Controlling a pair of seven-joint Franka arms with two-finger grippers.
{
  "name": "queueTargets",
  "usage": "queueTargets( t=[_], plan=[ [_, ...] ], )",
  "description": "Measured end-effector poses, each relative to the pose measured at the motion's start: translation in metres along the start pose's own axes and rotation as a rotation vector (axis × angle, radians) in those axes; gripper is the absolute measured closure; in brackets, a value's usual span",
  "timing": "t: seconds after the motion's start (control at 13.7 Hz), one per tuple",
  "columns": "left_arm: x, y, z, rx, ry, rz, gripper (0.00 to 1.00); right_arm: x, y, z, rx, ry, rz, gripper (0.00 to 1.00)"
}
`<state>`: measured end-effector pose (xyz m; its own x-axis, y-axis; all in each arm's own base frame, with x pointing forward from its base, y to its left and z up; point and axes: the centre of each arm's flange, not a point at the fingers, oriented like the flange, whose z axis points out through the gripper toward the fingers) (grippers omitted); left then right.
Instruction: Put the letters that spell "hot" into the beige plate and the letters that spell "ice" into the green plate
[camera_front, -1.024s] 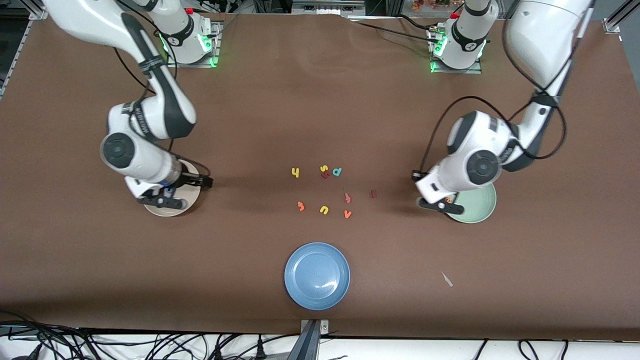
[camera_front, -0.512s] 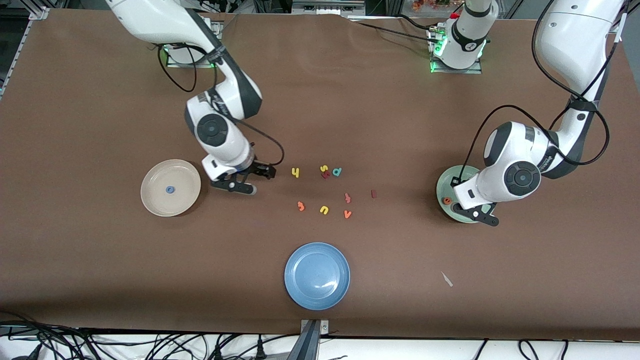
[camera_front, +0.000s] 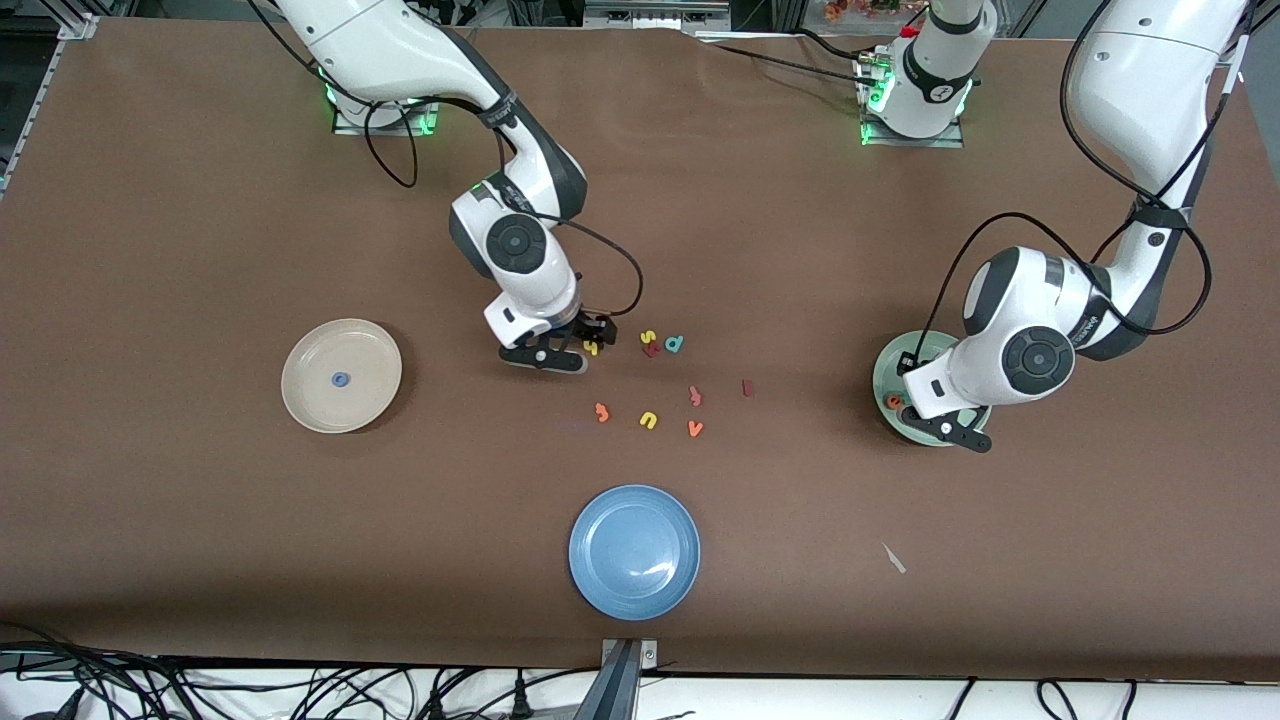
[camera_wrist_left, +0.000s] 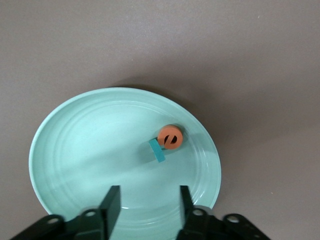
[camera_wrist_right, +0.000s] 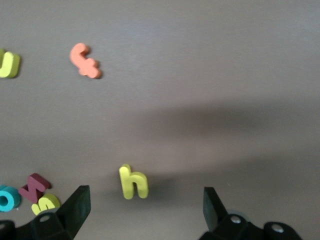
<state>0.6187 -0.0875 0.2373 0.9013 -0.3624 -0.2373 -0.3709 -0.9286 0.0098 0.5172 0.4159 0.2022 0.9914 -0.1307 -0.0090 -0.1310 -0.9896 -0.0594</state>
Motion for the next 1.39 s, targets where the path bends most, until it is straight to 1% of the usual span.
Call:
queueTargets(
  t=[0.15,0.29,0.37,0.44,0.51,0.58,0.66,0.8,0.95,1.17,1.24,1.32,1.39],
  plan=[
    [0.003,0.015,-0.003,-0.023,0.008,0.010,0.19,-0.001,-0.006,0.018,-0.024,0.007,-0.037,0.00],
    [0.008,0.042,-0.008,-0.102,0.021,0.000,0.00,0.005,-0.007,0.032,-0.035,0.007,-0.044,0.00],
    [0.012,0.059,-0.012,-0.129,0.031,0.007,0.00,0.008,-0.008,0.037,-0.034,0.007,-0.043,0.03],
    [0.018,0.079,-0.020,-0.137,0.046,0.021,0.00,0.010,-0.009,0.037,-0.034,0.007,-0.042,0.04],
    [0.026,0.103,-0.030,-0.135,0.063,0.021,0.00,0.011,-0.010,0.036,-0.036,0.007,-0.041,0.11],
    [0.033,0.129,-0.039,-0.130,0.075,-0.003,0.00,0.011,-0.010,0.035,-0.041,0.002,-0.041,0.12],
    [0.037,0.154,-0.041,-0.128,0.076,-0.037,0.00,0.012,-0.010,0.033,-0.050,-0.004,-0.040,0.18],
    [0.041,0.193,-0.034,-0.128,0.064,-0.089,0.00,0.013,-0.011,0.030,-0.068,-0.018,-0.028,0.20],
    [0.049,0.202,-0.028,-0.138,0.072,-0.119,0.00,0.011,-0.015,0.029,-0.075,-0.025,-0.019,0.20],
    [0.062,0.182,-0.012,-0.150,0.062,-0.153,0.00,0.003,-0.022,0.029,-0.078,-0.028,-0.025,0.23],
    [0.064,0.181,-0.009,-0.153,0.059,-0.155,0.00,0.002,-0.023,0.029,-0.078,-0.029,-0.027,0.27],
    [0.065,0.184,-0.005,-0.155,0.053,-0.158,0.00,0.002,-0.023,0.029,-0.078,-0.028,-0.027,0.27],
    [0.065,0.192,-0.001,-0.157,0.053,-0.170,0.00,0.002,-0.023,0.028,-0.077,-0.027,-0.027,0.34]
  ],
)
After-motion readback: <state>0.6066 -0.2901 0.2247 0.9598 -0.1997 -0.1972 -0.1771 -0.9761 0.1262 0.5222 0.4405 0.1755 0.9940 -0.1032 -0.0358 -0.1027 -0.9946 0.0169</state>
